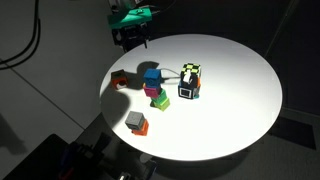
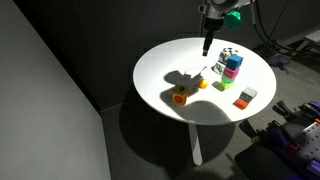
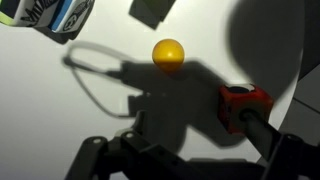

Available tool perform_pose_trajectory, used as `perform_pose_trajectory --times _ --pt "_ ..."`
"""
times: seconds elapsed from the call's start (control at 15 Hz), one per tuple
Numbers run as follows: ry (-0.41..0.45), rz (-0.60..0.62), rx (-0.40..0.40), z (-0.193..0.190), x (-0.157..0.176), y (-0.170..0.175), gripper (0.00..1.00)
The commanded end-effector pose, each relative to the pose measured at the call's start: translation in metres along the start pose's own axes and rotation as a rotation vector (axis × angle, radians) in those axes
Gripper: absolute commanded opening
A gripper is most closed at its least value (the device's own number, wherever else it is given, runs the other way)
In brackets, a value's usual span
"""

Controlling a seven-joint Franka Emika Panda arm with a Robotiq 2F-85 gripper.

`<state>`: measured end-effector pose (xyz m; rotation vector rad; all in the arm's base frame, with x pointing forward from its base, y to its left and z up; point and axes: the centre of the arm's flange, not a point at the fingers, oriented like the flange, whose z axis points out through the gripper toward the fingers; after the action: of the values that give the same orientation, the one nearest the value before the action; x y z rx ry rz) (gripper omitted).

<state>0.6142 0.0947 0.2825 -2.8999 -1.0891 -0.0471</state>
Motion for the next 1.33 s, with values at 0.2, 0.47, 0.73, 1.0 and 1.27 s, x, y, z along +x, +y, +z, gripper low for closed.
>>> perform_pose_trajectory --times 0.2,0.47,0.73,1.0,1.27 --pt "-0.039 0.016 -0.032 0.033 0.037 -0.02 1.0" --pt "-0.054 0.11 -0.023 0.047 0.049 -0.031 1.0" --pt "-0.061 0.143 -0.018 0.056 0.054 -0.035 1.0" --pt "-0.053 0.128 0.001 0.059 0.045 -0.038 1.0" --pt "-0.051 0.129 -0.001 0.058 0.046 -0.038 1.0"
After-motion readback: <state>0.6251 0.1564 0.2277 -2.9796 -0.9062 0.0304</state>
